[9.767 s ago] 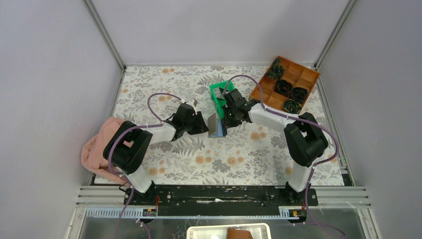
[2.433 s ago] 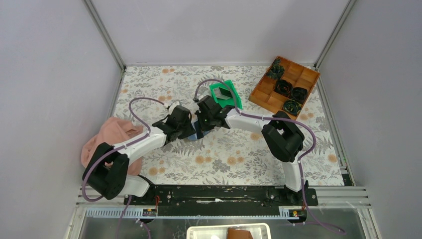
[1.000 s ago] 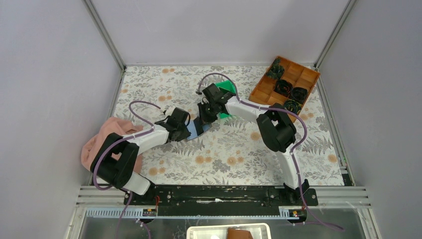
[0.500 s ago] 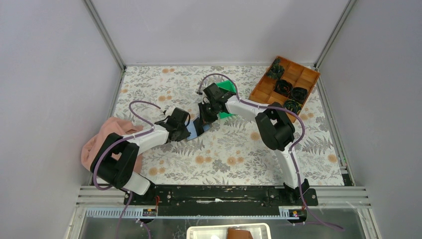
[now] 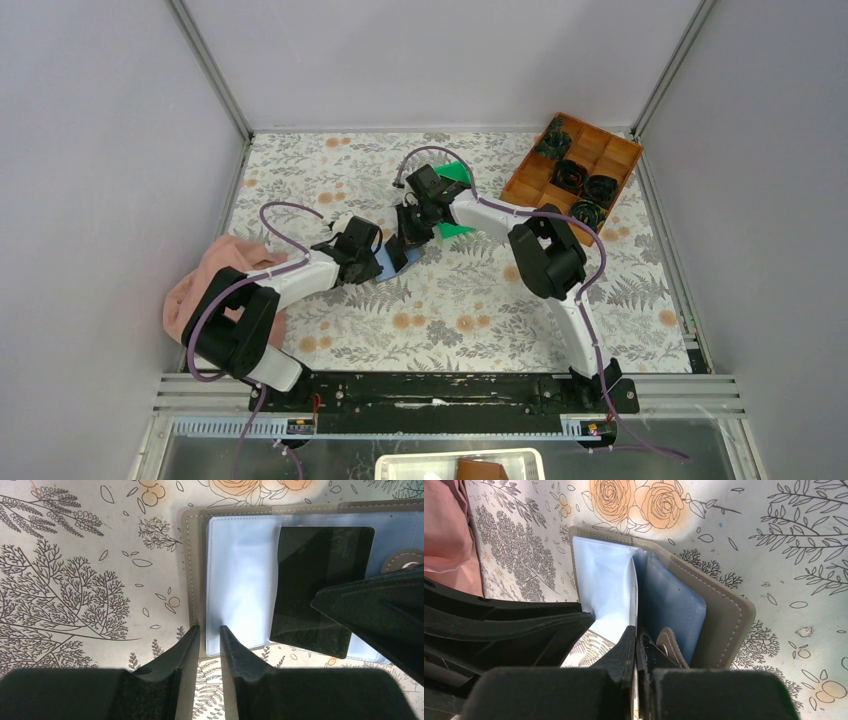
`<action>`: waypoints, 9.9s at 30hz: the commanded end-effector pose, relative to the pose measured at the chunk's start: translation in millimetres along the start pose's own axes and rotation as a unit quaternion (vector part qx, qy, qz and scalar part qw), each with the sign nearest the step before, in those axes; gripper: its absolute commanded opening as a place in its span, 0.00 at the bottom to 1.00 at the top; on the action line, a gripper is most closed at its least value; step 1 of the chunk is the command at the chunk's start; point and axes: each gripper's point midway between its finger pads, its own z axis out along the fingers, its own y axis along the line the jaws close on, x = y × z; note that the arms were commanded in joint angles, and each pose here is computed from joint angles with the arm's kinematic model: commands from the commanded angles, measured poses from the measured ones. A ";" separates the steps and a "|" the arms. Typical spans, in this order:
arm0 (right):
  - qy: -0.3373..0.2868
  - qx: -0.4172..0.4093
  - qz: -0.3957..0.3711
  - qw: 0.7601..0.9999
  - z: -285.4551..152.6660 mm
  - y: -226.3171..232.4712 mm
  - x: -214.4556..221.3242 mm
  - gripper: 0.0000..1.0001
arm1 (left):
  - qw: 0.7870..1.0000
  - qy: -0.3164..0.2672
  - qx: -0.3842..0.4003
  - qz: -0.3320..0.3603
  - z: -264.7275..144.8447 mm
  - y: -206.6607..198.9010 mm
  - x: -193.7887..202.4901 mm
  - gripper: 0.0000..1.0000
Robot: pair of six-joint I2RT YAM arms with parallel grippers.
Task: Put the credit cards into the card holder
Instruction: Insert the credit card into the card holder, then adjust the card holder at the center of the board.
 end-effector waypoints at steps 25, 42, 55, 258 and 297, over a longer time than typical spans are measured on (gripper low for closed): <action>0.046 -0.002 0.065 0.997 37.7 -28.6 53.4 0.00 | 0.992 0.066 -0.089 0.053 16.8 46.0 32.2 0.20; 0.066 0.021 0.043 0.997 39.9 -30.4 76.3 0.00 | 0.988 0.066 -0.113 0.083 19.2 52.4 26.8 0.19; 0.072 0.029 0.014 0.997 34.3 -24.3 65.7 0.28 | 0.988 0.063 -0.116 0.079 20.3 52.5 26.1 0.19; -0.094 0.154 -0.064 0.982 3.2 -2.9 -8.1 0.11 | 0.994 0.043 -0.069 0.068 16.8 51.7 21.7 0.18; -0.090 0.144 -0.082 0.982 -1.7 3.7 -8.8 0.11 | 0.996 0.020 -0.068 0.058 -1.5 47.1 3.6 0.21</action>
